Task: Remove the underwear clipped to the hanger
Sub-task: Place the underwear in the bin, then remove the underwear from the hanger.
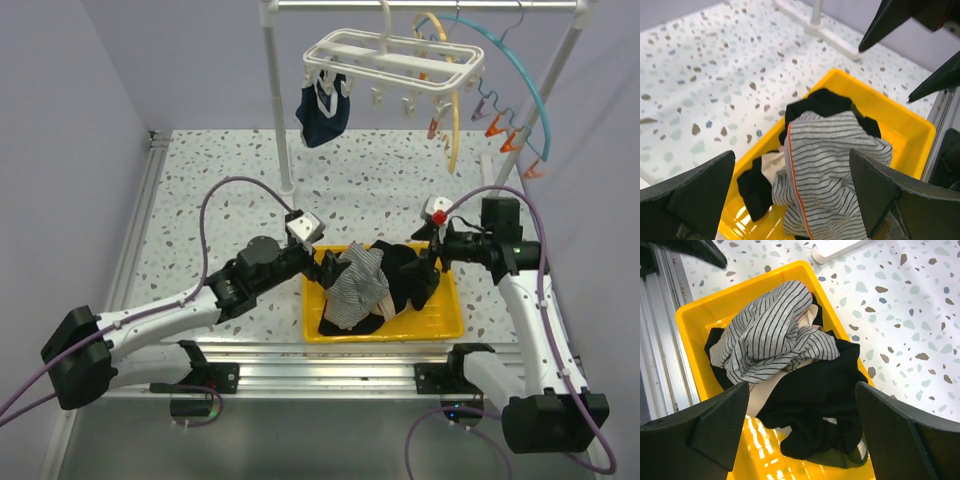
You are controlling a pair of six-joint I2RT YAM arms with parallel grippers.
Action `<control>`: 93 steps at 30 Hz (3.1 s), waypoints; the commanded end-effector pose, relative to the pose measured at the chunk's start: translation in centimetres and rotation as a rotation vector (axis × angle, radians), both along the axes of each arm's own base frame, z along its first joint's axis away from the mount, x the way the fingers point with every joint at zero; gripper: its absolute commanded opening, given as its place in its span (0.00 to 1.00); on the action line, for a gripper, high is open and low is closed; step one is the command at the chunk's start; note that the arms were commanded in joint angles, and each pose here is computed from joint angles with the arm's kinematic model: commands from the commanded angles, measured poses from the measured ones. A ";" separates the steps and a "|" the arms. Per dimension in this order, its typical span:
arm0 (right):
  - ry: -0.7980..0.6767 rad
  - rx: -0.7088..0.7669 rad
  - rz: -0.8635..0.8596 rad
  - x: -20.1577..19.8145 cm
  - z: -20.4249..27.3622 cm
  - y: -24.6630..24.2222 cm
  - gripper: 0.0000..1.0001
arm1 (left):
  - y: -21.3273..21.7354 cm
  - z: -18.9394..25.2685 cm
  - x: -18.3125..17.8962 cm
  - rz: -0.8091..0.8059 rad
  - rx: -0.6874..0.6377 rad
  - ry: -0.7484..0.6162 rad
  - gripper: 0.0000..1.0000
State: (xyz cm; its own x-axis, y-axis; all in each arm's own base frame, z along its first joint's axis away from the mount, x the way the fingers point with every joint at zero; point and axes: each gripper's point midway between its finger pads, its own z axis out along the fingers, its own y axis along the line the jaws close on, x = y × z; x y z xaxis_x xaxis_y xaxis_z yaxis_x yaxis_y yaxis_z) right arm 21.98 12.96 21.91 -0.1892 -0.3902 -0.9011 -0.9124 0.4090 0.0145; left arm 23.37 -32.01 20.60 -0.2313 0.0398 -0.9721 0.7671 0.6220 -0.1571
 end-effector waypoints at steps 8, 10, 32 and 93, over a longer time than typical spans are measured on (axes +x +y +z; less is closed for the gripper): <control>-0.248 -0.101 0.077 3.8 1.6 3.4 0.90 | 4.3 5.7 0.3 0.151 -0.132 -0.150 1.00; -0.298 -0.089 0.053 5.2 2.5 4.5 0.89 | 5.4 5.4 0.5 0.201 -0.130 -0.138 1.00; -0.752 -0.126 -0.544 24.6 6.6 15.3 0.94 | 16.1 2.6 -1.1 0.591 -0.271 0.009 1.00; -0.179 0.040 0.027 12.5 4.3 13.6 0.00 | 11.5 19.6 5.0 0.411 -0.489 -0.147 1.00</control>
State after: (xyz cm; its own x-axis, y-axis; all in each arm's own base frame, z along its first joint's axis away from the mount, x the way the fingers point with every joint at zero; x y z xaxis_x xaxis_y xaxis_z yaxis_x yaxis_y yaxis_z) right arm 37.86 27.10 25.13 -0.0408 -0.3565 -0.9334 -0.8768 0.4607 -0.1376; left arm 28.07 -19.70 35.60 -0.0266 -0.3684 -0.9293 0.4144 0.8419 -0.3456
